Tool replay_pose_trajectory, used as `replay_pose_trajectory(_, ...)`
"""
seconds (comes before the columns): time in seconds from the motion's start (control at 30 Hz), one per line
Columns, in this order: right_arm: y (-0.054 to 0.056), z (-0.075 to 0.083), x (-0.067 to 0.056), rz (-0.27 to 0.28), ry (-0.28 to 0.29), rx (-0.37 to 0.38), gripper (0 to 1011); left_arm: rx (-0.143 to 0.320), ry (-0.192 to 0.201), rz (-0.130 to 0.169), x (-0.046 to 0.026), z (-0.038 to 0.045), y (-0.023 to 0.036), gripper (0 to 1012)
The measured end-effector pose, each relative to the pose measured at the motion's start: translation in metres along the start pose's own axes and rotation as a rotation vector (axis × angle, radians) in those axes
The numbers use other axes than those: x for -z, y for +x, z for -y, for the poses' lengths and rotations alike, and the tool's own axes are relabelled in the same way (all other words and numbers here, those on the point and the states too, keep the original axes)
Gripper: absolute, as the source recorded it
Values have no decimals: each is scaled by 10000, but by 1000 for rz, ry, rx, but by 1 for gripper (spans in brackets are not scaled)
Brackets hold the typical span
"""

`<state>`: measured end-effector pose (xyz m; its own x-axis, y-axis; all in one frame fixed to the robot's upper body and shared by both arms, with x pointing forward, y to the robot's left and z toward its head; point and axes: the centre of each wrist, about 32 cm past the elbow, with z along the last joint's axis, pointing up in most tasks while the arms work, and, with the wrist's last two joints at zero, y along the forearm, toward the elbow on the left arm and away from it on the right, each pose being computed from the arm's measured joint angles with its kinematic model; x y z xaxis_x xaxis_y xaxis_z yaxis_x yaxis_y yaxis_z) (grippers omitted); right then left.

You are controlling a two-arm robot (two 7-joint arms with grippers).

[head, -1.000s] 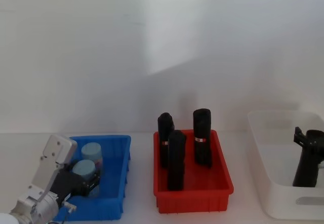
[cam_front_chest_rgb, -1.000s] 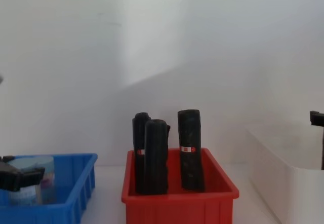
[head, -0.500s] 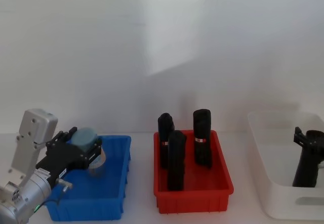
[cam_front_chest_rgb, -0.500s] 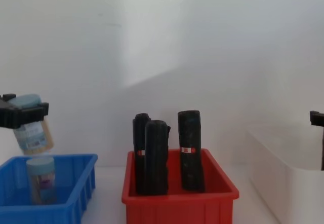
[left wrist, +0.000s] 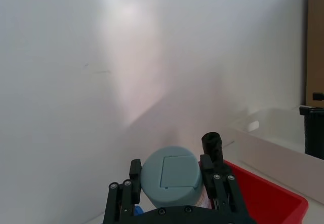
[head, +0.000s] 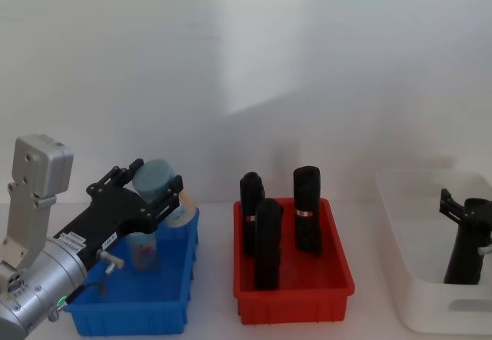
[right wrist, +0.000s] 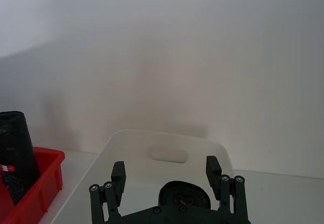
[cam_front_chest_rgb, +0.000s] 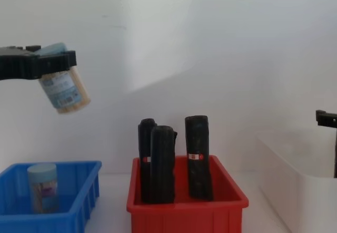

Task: Pick the cotton swabs from the blue box and place them into the white box.

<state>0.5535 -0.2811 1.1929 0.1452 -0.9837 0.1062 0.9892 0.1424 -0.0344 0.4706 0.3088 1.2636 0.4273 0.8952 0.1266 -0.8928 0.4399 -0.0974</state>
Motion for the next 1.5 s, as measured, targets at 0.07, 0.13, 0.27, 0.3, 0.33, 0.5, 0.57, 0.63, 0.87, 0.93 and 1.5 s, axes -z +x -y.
replay_pose_trajectory(0.07, -6, 5, -8, 5, 12, -9, 1001, 27, -18, -10, -39, 15, -34, 711)
replay_pose_trajectory(0.13, -20, 20, -25, 13, 36, -28, 1001, 47, -31, -19, -64, 31, -66, 711)
replay_pose_trajectory(0.27, -40, 55, -69, 25, 86, -72, 1001, 102, -60, -40, -110, 81, -162, 711)
replay_pose_trajectory(0.3, -44, 64, -79, 28, 95, -79, 1001, 110, -64, -43, -114, 89, -176, 711)
replay_pose_trajectory(0.33, -46, 68, -85, 29, 101, -86, 1001, 115, -66, -44, -116, 93, -183, 711)
replay_pose_trajectory(0.5, -69, 123, -169, 35, 163, -148, 1001, 163, -90, -57, -134, 143, -257, 711)
replay_pose_trajectory(0.57, -76, 138, -193, 36, 181, -170, 1001, 175, -96, -59, -137, 156, -274, 711)
replay_pose_trajectory(0.63, -83, 161, -230, 37, 206, -197, 1001, 194, -105, -58, -141, 175, -299, 711)
replay_pose_trajectory(0.87, -93, 154, -266, 44, 245, -266, 1001, 236, -135, -45, -172, 214, -379, 711)
replay_pose_trajectory(0.93, -109, 123, -262, 48, 243, -282, 1001, 247, -145, -40, -188, 223, -404, 711)
replay_pose_trajectory(1.5, -265, -203, -208, 82, 188, -461, 1001, 290, -214, 2, -287, 344, -583, 711)
